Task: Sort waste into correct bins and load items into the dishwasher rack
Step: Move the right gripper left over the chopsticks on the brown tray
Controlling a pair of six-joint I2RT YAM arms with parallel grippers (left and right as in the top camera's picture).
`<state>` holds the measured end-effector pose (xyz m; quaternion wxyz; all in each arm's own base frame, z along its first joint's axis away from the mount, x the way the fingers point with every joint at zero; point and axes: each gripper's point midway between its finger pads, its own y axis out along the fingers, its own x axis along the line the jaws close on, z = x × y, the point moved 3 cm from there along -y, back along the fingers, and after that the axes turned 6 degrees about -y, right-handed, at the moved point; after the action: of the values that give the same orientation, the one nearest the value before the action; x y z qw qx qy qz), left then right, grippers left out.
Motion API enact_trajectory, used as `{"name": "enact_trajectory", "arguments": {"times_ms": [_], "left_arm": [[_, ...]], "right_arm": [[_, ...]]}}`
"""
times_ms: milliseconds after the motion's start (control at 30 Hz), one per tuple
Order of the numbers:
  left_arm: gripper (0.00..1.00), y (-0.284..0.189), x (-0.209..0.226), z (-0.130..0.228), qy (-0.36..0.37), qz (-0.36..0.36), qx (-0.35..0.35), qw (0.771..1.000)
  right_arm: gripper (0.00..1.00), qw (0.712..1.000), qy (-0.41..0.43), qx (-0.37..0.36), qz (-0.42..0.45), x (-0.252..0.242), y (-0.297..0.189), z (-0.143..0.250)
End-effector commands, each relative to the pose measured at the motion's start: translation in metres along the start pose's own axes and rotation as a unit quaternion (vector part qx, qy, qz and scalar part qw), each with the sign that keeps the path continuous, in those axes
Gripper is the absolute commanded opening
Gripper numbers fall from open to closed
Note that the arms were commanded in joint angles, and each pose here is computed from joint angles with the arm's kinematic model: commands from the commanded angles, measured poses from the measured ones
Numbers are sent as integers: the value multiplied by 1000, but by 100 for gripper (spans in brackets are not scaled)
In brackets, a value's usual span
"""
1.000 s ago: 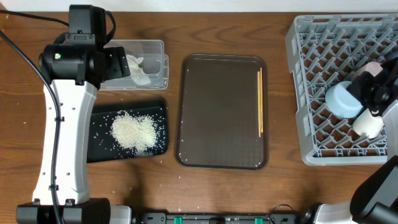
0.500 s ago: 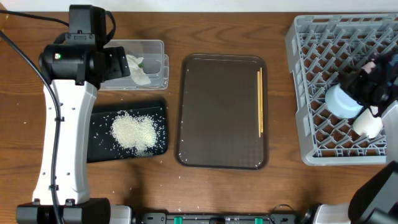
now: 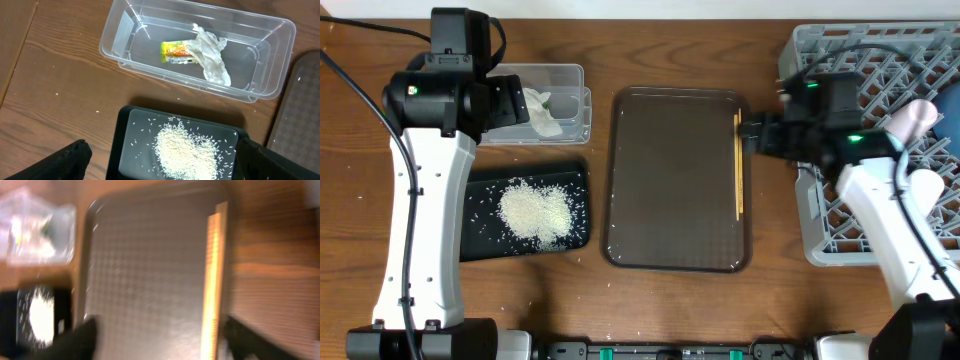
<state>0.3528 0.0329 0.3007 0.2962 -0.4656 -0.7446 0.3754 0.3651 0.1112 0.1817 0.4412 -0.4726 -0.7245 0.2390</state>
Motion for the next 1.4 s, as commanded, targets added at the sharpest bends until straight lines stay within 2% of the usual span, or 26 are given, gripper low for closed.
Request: {"name": "enact_trajectory", "arguments": {"times_ms": [0,167,333,467,833,1067,1133,1233,1367], "left_arm": [[96,-2,4,0,3,-5,-3,1000],[96,-2,4,0,2,-5,-3,1000],[96,-2,4,0,3,-5,-3,1000],[96,-2,4,0,3,-5,-3,1000],[96,-2,4,0,3,-5,-3,1000],[96,-2,4,0,3,-5,-3,1000],[96,-2,4,0,2,-5,-3,1000],[96,-2,4,0,2,-5,-3,1000],[96,-2,4,0,3,-5,-3,1000]], "right_arm": [[99,999,-33,11,-16,32,3,10],[99,996,-79,20,-29,66,14,22],[99,995,-88,14,46,61,23,27],[99,994,-90,20,63,57,29,30],[98,983,-65,131,110,33,27,28],[99,973,-74,181,127,37,59,38],[97,969,-55,180,160,27,69,40],[88,960,-29,185,209,9,85,46],[86,955,-27,200,217,0,106,54]]}}
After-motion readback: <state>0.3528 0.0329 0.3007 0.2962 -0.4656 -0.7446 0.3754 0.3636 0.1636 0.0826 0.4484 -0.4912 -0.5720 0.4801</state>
